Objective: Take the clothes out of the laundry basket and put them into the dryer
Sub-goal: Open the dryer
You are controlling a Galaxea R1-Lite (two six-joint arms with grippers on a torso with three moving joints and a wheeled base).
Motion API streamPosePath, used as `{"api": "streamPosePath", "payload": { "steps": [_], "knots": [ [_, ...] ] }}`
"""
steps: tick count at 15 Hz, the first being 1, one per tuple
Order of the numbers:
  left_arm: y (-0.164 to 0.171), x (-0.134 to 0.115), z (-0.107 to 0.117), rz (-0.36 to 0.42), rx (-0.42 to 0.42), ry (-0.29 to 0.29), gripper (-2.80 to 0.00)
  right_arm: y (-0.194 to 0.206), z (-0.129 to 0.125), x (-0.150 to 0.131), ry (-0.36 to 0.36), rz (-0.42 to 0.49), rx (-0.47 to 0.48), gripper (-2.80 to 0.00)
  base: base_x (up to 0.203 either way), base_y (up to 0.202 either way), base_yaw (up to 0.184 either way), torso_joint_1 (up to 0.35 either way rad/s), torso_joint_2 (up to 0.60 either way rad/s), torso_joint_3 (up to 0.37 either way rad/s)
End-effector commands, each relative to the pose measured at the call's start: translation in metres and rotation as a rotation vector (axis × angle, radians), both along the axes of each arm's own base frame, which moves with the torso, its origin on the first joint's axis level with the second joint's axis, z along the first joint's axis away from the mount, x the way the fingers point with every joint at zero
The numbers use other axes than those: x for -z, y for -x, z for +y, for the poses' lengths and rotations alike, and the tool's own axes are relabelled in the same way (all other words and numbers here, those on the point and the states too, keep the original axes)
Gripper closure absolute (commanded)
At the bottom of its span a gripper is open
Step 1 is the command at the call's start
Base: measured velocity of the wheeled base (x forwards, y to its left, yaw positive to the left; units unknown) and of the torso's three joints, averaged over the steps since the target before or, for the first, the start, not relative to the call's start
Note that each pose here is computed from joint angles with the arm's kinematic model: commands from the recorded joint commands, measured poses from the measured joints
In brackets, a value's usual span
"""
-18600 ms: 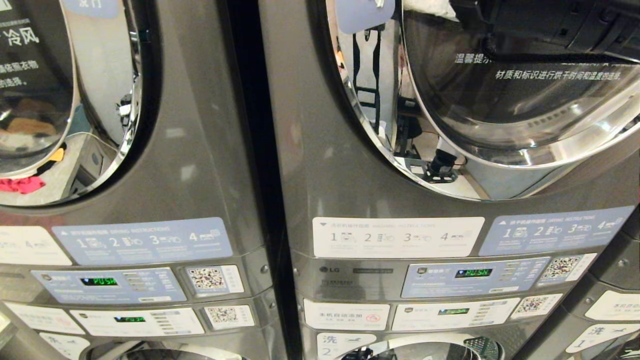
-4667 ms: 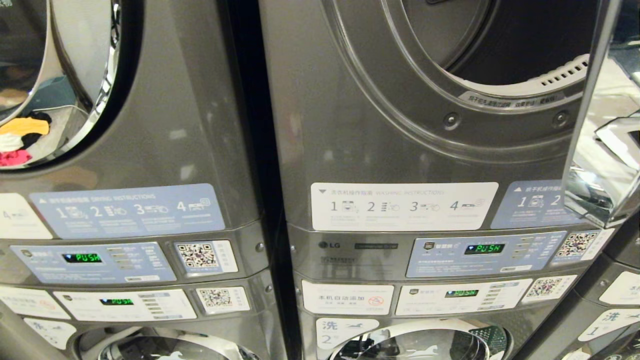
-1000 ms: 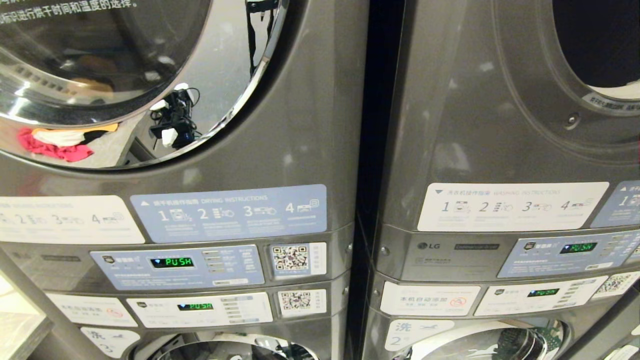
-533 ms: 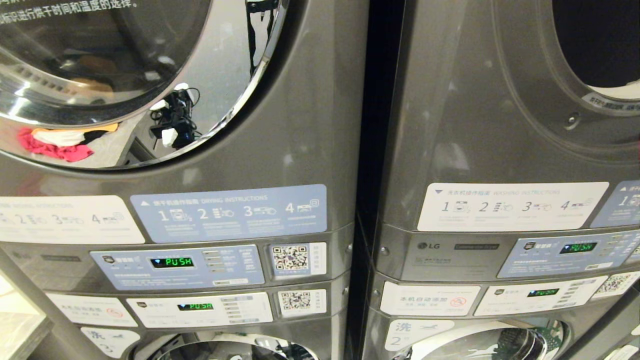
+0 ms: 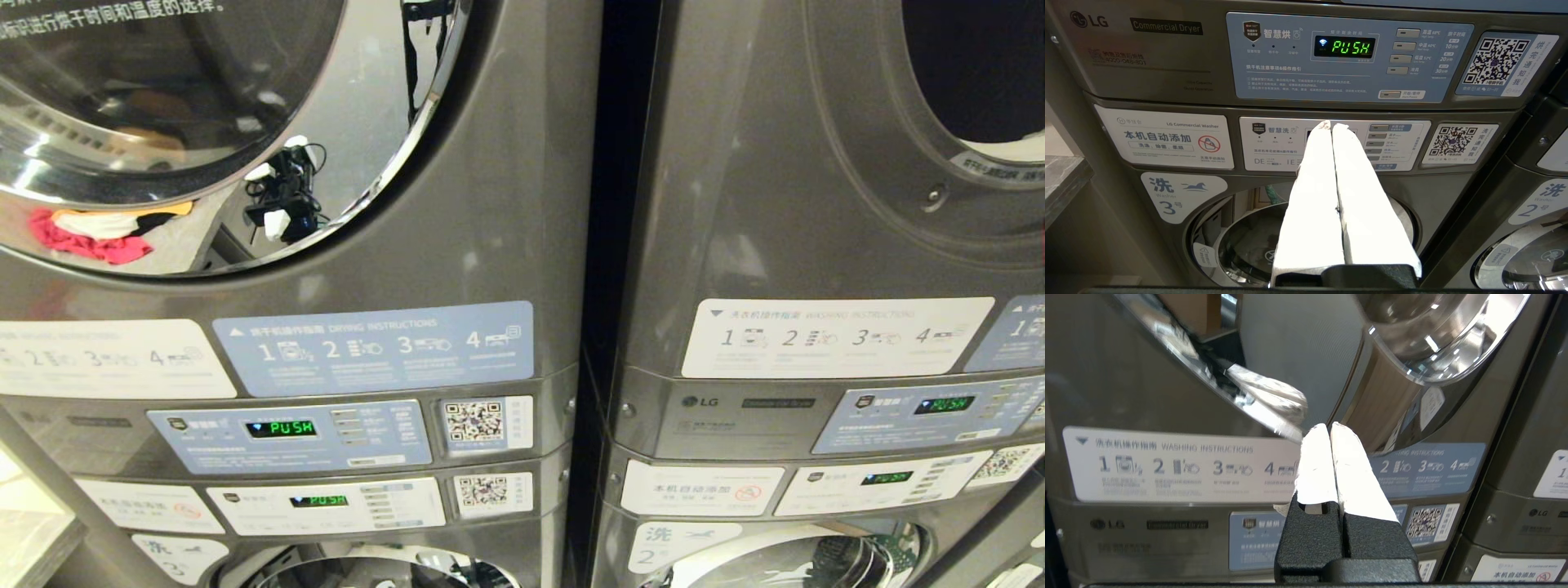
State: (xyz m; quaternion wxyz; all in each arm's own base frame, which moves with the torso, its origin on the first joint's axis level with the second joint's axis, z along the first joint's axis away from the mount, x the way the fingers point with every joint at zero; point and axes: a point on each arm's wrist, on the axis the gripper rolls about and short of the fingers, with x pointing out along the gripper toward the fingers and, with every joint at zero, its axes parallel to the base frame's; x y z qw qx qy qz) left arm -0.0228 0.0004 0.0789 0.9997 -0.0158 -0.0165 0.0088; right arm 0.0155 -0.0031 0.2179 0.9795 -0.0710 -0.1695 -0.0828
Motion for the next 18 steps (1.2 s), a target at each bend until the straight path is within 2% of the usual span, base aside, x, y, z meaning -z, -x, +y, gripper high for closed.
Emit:
{"api": "streamPosePath", "payload": {
  "steps": [1, 7, 10, 12, 16, 18],
  "knots": [
    [-0.001, 0.004, 0.000, 0.013, 0.000, 0.003, 0.00, 0.004, 0.000, -0.001, -0.002, -0.029, 0.003, 0.00, 0.000, 0.000, 0.000, 0.000, 0.00, 0.000],
    [-0.001, 0.004, 0.000, 0.013, 0.000, 0.006, 0.00, 0.011, 0.000, 0.002, 0.001, -0.051, 0.009, 0.00, 0.000, 0.000, 0.000, 0.000, 0.00, 0.000],
    [-0.001, 0.004, 0.000, 0.013, -0.002, 0.007, 0.00, 0.008, 0.002, 0.011, 0.046, -0.008, -0.099, 0.00, 0.000, 0.000, 0.000, 0.000, 0.00, 0.000],
    [-0.001, 0.004, 0.000, 0.013, -0.002, 0.007, 0.00, 0.002, 0.004, 0.017, 0.068, 0.084, -0.187, 0.00, 0.000, 0.000, 0.000, 0.000, 0.00, 0.000],
    [-0.001, 0.004, 0.000, 0.013, -0.006, 0.006, 0.00, -0.018, 0.005, 0.008, 0.059, 0.165, -0.204, 0.00, 0.000, 0.000, 0.000, 0.000, 0.00, 0.000],
    [-0.001, 0.004, 0.000, 0.013, -0.006, 0.007, 0.00, -0.031, 0.005, -0.001, 0.055, 0.169, -0.205, 0.00, 0.000, 0.000, 0.000, 0.000, 0.00, 0.000]
  ]
}}
